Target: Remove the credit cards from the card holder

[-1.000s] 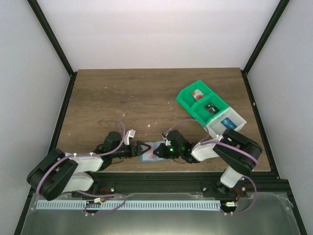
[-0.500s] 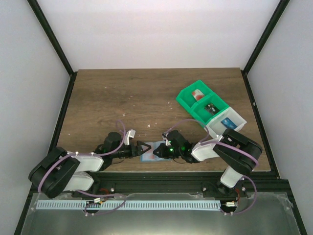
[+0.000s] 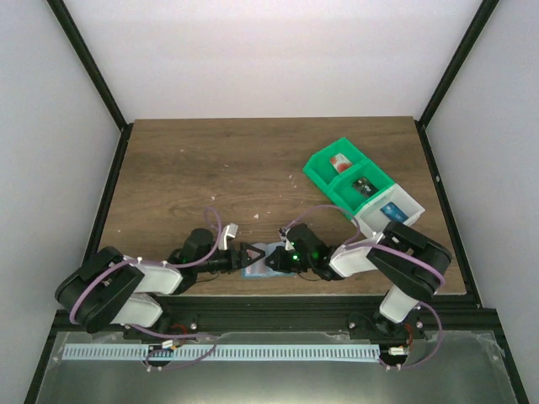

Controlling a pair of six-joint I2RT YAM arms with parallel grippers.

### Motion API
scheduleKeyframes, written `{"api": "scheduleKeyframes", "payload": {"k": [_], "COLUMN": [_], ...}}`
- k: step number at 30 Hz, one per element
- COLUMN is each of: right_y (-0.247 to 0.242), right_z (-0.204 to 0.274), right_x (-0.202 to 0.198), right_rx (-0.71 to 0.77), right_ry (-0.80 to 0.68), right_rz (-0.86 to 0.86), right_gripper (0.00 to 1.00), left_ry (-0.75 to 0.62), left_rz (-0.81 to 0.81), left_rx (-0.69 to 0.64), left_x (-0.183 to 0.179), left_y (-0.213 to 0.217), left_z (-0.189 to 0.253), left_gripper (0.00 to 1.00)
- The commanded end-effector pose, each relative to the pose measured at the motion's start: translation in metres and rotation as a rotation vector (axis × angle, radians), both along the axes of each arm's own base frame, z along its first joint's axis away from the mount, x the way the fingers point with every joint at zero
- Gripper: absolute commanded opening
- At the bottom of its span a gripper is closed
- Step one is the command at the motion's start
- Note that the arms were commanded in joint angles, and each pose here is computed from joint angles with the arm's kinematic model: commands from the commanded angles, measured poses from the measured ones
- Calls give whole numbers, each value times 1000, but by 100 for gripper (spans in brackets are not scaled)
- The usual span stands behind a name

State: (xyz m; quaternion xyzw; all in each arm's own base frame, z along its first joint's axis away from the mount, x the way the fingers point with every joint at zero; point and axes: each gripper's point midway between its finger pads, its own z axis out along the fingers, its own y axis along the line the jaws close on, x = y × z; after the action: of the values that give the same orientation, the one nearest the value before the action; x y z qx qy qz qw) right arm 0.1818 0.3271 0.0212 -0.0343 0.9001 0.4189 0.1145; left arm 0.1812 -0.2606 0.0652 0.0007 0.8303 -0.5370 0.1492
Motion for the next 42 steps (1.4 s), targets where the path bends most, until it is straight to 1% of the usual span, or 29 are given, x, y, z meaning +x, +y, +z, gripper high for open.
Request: {"api": "scheduleKeyframes", "payload": {"k": [1, 8, 12, 16, 19, 21, 26, 28, 29, 31, 37, 42], "right_y": [-13, -12, -16, -23, -26, -24, -12, -8, -6, -4, 1, -5], "right_z": [-24, -14, 16, 41, 46, 48, 38, 30, 29, 24, 4, -5], "right_x": [-14, -10, -2, 6, 9, 9, 5, 5, 5, 6, 3, 2], "right_rx": [-86, -54, 44, 77, 36, 22, 10, -4, -3, -9, -51, -66], "right_ry": [65, 40, -41, -121, -151, -160, -116, -95, -90, -79, -39, -26], "right_rz": [1, -20, -85, -131, -123, -103, -45, -36, -33, -31, -9, -34], "right_gripper": [1, 1, 1, 2, 2, 2, 4, 8, 9, 10, 9, 2], "left_ry": [-46, -33, -47, -71, -98, -90, -33, -9, -17, -17, -34, -26], "left_rz": [16, 17, 35, 54, 92, 109, 146, 158, 158, 148, 149, 145], "left_rx": [-44, -98, -106, -51, 12, 40, 62, 32, 0, -17, -6, 27], "left_x": [10, 6, 6, 12, 18, 17, 14, 11, 11, 10, 14, 14], "left_y": [-9, -18, -18, -16, -8, -3, 6, 9, 8, 7, 6, 7], "left_z": [17, 28, 33, 32, 31, 28, 15, 13, 18, 20, 23, 14], "left_gripper": [99, 98, 98, 98, 99, 100, 100, 100, 100, 100, 100, 100]}}
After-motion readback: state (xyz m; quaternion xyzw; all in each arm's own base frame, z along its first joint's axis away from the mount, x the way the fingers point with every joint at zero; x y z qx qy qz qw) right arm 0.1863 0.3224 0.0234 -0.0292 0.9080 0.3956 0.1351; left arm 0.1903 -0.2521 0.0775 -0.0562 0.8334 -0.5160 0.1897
